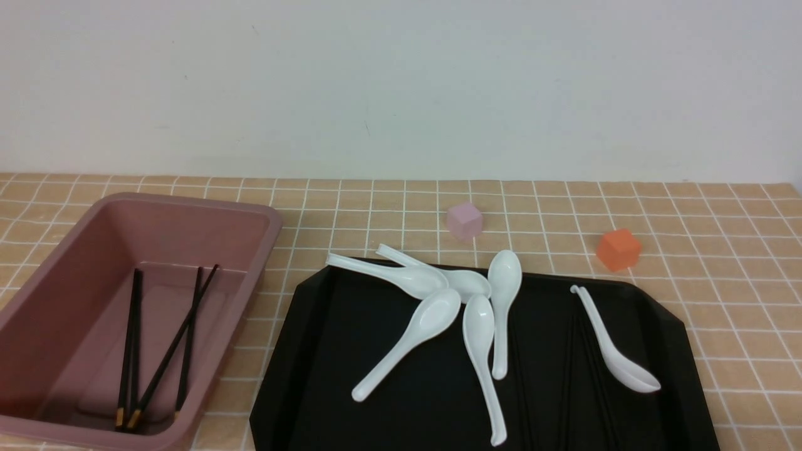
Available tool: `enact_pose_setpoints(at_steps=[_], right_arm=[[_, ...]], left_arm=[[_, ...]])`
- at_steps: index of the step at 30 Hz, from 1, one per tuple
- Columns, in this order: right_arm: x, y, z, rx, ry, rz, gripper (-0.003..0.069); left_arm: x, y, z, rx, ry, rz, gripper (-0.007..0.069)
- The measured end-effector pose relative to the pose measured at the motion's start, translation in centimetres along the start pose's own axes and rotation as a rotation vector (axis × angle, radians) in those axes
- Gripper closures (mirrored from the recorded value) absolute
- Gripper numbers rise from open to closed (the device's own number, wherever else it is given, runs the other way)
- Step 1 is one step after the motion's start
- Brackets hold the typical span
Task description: On brown tablecloth take chopsticks from black tray and put them in box.
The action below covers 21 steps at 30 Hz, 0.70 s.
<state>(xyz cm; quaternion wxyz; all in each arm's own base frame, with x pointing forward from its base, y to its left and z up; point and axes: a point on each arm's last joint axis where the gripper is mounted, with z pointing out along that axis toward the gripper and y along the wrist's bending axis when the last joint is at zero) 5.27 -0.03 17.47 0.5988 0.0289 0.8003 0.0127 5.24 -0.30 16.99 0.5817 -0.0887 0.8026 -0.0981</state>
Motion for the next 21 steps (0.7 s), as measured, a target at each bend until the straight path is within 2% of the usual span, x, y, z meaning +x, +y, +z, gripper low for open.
enact_pose_setpoints(at_steps=[21], right_arm=[[0.0,0.0,0.0,0.0,0.0,0.0,0.0419]], left_arm=[[0.0,0.0,0.0,0.0,0.0,0.0,0.0585]])
